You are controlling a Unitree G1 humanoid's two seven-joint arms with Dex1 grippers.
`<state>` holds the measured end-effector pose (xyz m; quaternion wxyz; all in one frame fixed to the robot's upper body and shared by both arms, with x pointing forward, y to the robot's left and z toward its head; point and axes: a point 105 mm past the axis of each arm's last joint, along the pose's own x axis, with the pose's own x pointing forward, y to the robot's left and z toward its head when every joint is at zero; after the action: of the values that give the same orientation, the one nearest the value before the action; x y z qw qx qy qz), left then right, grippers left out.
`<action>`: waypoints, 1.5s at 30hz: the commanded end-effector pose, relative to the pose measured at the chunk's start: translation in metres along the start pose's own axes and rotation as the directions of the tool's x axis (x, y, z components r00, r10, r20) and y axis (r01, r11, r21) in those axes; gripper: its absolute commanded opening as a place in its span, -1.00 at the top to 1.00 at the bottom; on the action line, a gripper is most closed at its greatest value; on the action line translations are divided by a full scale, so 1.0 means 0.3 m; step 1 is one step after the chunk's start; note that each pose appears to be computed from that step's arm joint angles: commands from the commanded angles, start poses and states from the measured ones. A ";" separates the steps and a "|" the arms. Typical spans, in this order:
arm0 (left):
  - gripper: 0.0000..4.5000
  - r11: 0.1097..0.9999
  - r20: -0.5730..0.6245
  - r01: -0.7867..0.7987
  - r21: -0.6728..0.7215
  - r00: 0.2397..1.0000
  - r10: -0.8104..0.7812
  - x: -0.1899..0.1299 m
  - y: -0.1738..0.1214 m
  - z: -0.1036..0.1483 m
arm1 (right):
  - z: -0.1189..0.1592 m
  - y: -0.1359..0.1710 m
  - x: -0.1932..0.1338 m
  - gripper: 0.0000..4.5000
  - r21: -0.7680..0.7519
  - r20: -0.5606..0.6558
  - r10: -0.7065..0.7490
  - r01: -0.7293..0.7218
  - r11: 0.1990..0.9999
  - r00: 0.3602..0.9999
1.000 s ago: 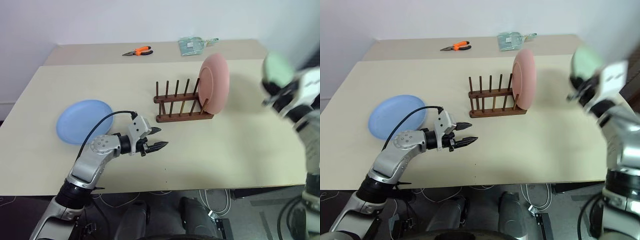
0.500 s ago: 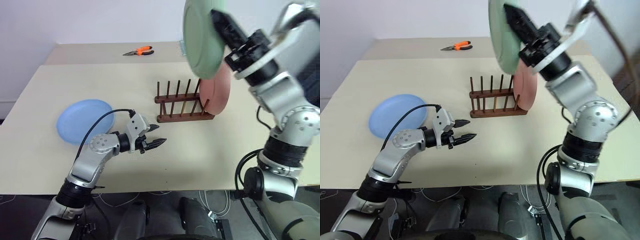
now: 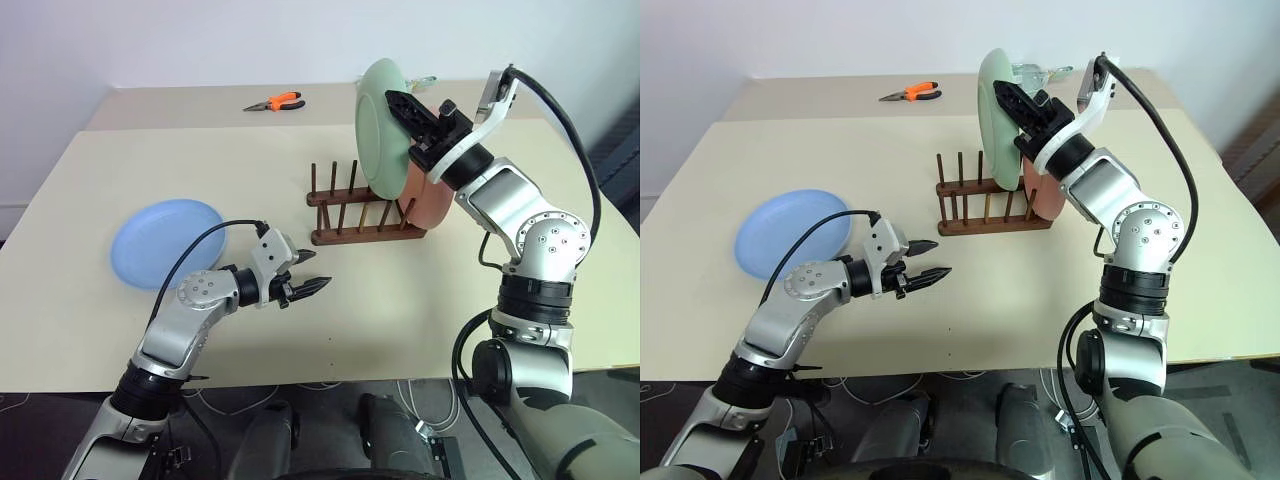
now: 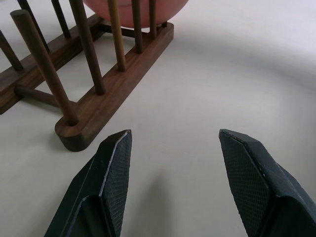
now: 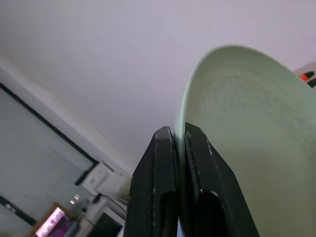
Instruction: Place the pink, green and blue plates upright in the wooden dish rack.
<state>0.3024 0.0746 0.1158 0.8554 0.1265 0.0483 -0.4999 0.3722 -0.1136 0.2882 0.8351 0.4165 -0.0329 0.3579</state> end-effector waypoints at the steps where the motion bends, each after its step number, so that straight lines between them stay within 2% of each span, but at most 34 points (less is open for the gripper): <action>1: -0.28 0.999 0.035 -0.012 0.038 0.999 0.010 -0.012 0.009 0.043 | 0.020 0.026 0.019 0.85 0.021 0.014 0.017 -0.017 1.000 1.000; 3: -0.28 0.999 0.034 -0.011 0.038 0.999 0.010 -0.013 0.009 0.042 | 0.021 0.015 0.024 0.57 0.005 0.019 -0.011 0.010 1.000 1.000; 9: -0.28 0.999 0.031 -0.015 0.032 0.999 0.014 -0.013 0.010 0.039 | 0.035 0.028 0.033 -0.80 -0.103 0.036 -0.040 0.044 0.994 0.999; 10: -0.28 0.999 0.030 -0.015 0.032 0.999 0.014 -0.013 0.010 0.039 | 0.033 0.034 0.034 -0.96 -0.133 0.031 -0.039 0.042 0.990 0.999; 13: -0.28 0.999 0.033 -0.039 0.035 0.999 0.038 -0.016 0.022 0.040 | 0.037 0.071 0.032 -0.96 -0.302 0.016 -0.015 0.020 0.953 1.000; 17: -0.28 0.991 0.058 -0.135 -0.023 0.989 0.136 -0.059 0.088 0.048 | 0.070 0.160 0.009 -0.96 -0.623 -0.021 0.080 -0.075 0.778 0.997; 20: -0.67 0.919 0.096 -0.383 -0.092 0.915 0.391 -0.156 0.245 0.064 | 0.091 0.180 -0.017 -1.00 -0.813 -0.079 0.089 -0.116 0.571 0.993; 21: -0.89 0.873 0.105 -0.473 -0.119 0.868 0.485 -0.202 0.299 0.067 | 0.098 0.183 -0.024 -1.00 -0.854 -0.090 0.086 -0.121 0.507 0.992; 22: -0.98 0.808 0.101 -0.575 -0.128 0.803 0.587 -0.253 0.358 0.066 | 0.102 0.185 -0.028 -1.00 -0.893 -0.105 0.077 -0.128 0.430 0.991; 25: -0.98 0.465 -0.014 -0.866 -0.182 0.475 0.880 -0.471 0.530 0.010 | 0.021 0.198 -0.047 -1.00 -0.952 -0.260 0.067 -0.267 0.152 0.963; 28: -0.98 0.168 -0.131 -0.960 -0.226 0.201 0.971 -0.642 0.587 -0.048 | -0.114 0.206 -0.073 -1.00 -0.898 -0.436 0.074 -0.439 0.035 0.897; 30: -0.98 0.037 -0.184 -0.961 -0.273 0.090 0.979 -0.721 0.591 -0.074 | -0.218 0.197 -0.092 -1.00 -0.841 -0.540 0.067 -0.540 -0.016 0.839; 31: -0.98 -0.004 -0.219 -0.958 -0.285 0.061 0.974 -0.748 0.584 -0.093 | -0.282 0.182 -0.101 -1.00 -0.807 -0.590 0.054 -0.589 -0.036 0.806; 34: -0.98 -0.064 -0.315 -0.932 -0.358 0.057 0.947 -0.769 0.546 -0.151 | -0.406 0.152 -0.106 -1.00 -0.759 -0.651 0.049 -0.649 -0.051 0.758; 37: -0.98 -0.113 -0.384 -0.899 -0.423 0.065 0.921 -0.772 0.508 -0.192 | -0.457 0.142 -0.109 -1.00 -0.745 -0.667 0.062 -0.666 -0.041 0.742; 38: -0.98 -0.109 -0.408 -0.876 -0.470 0.106 0.907 -0.750 0.487 -0.209 | -0.472 0.128 -0.115 -1.00 -0.741 -0.671 0.057 -0.670 -0.036 0.739; 41: -0.64 -0.115 -0.440 -0.781 -0.614 0.218 0.871 -0.688 0.437 -0.233 | -0.493 0.103 -0.123 -1.00 -0.741 -0.672 0.043 -0.670 -0.038 0.740; 45: 0.23 -0.156 -0.462 -0.730 -0.666 0.239 0.854 -0.670 0.413 -0.246 | -0.477 0.088 -0.112 -1.00 -0.760 -0.649 0.026 -0.648 -0.045 0.760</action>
<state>0.3145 0.3229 0.0993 0.9199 -0.2965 0.1321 0.2199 0.2959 -0.0192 0.1871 0.7396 -0.3810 -0.1512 0.5339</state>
